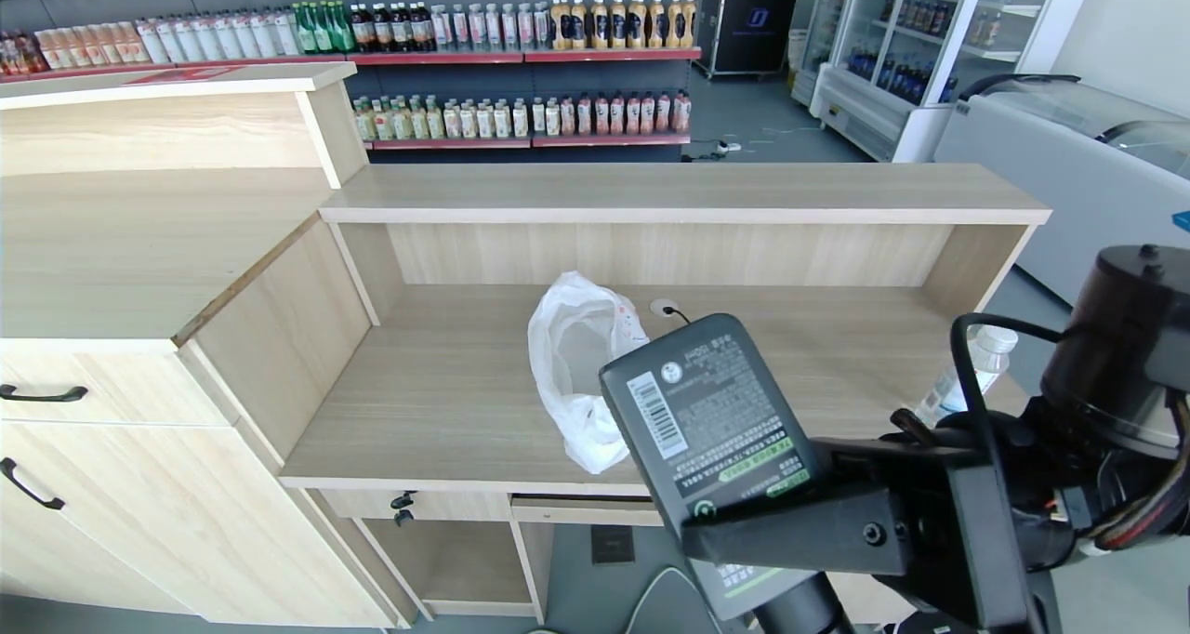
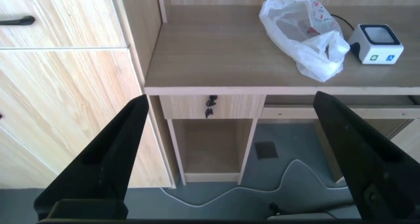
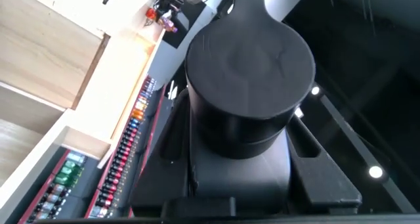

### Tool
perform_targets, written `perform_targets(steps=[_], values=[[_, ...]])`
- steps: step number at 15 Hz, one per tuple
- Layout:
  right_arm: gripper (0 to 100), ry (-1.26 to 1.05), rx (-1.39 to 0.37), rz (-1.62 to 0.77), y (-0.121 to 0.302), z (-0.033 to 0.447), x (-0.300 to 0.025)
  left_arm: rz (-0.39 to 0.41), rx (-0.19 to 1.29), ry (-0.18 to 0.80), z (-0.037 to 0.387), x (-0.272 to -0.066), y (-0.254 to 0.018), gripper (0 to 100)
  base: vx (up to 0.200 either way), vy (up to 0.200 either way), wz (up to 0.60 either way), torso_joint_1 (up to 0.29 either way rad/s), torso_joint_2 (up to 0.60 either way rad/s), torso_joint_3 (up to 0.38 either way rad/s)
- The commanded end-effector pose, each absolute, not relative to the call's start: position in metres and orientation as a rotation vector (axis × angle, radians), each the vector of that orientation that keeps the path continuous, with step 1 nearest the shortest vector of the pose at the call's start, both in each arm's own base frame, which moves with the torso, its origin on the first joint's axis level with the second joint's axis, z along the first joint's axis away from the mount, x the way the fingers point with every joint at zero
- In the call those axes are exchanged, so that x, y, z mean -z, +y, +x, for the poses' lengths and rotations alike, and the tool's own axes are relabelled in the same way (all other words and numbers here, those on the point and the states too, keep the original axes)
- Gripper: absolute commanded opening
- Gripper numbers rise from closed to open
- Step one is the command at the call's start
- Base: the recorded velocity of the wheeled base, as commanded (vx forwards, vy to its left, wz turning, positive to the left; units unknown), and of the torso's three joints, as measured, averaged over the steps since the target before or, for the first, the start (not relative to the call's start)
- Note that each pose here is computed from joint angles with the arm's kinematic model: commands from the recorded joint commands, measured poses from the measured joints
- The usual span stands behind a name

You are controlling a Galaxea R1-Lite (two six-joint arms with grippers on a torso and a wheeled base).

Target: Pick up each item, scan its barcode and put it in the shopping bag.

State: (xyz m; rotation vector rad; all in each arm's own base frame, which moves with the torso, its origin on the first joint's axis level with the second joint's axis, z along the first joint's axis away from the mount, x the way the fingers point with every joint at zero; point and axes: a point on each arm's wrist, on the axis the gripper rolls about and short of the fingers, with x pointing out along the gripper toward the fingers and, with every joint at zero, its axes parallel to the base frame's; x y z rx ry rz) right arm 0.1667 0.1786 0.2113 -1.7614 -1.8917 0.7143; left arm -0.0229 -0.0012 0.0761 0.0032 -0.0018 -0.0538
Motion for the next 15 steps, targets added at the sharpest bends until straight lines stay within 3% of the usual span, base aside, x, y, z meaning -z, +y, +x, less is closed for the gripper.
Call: perform_targets(steps=[1,15], values=[[0,-1.898,-0.762,-1.742,0.1904,0.1668,-0.2033,0.003,0.054,-0.002,-0.0228,-0.0761,-0.0012,100,0.0,0.0,0.0,0.0,0.0,0.0],[0,-1.898,-0.757,-1.746,0.1907,0.1672,-0.2017,0.003,0.054,-0.002,-0.0228,-0.0761,-0.0012,100,0.0,0.0,0.0,0.0,0.0,0.0]])
